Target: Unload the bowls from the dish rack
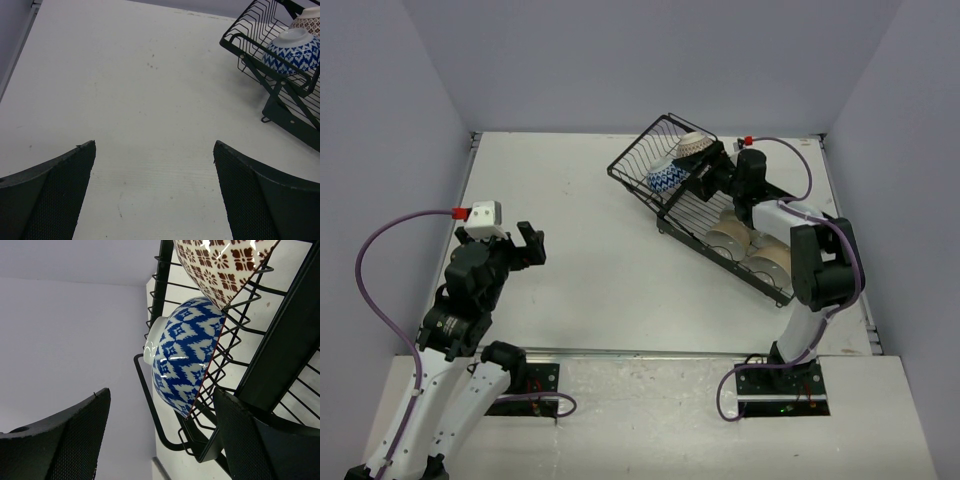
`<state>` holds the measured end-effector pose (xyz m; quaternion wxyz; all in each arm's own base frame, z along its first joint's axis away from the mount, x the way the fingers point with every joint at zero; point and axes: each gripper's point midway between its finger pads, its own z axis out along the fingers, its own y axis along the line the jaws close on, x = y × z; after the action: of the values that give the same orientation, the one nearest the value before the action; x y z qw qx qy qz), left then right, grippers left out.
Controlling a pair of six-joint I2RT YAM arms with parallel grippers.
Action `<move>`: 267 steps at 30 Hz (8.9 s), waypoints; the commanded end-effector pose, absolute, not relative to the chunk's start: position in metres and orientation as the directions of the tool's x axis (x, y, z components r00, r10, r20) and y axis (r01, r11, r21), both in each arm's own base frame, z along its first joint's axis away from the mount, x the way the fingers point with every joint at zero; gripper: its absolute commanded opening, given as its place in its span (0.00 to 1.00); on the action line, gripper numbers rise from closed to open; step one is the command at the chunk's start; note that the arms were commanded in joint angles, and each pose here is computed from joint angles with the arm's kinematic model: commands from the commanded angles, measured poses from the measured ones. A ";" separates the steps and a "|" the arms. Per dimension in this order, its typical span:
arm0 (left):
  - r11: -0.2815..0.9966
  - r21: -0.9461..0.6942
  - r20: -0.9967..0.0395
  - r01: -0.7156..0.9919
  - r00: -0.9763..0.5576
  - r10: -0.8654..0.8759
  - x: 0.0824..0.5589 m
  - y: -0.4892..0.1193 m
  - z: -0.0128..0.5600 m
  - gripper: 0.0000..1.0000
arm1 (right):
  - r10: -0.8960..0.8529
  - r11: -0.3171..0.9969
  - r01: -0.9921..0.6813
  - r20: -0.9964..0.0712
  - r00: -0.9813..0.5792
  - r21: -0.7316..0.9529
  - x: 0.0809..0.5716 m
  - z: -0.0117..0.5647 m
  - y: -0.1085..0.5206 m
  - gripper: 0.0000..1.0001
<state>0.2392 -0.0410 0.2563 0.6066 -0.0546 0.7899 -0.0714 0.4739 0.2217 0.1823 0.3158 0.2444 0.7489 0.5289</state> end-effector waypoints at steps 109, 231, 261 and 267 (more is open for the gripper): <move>0.983 -0.177 -0.964 0.053 -0.211 -0.163 0.241 -0.049 0.268 1.00 | 0.729 0.278 0.018 -0.199 -0.655 0.960 0.494 0.187 0.247 0.77; 0.957 -0.250 -0.942 -0.144 -0.194 -0.275 0.237 -0.025 0.263 1.00 | 0.332 0.450 -0.644 -0.785 -0.522 0.619 0.448 0.325 0.347 0.00; 0.941 -0.266 -0.945 -0.207 -0.138 -0.298 0.225 -0.006 0.274 1.00 | -0.660 0.747 -0.640 -0.305 -0.686 -0.179 0.174 0.081 0.303 0.00; 0.942 -0.268 -0.945 -0.201 -0.136 -0.298 0.225 -0.007 0.275 1.00 | -0.677 0.734 -0.661 -0.256 -0.690 -0.158 0.155 0.063 0.314 0.00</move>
<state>0.2249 -0.0069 0.2647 0.6246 -0.1643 0.7629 -0.0303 0.1612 0.3037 0.0622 0.1486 -0.3733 0.9149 -0.0382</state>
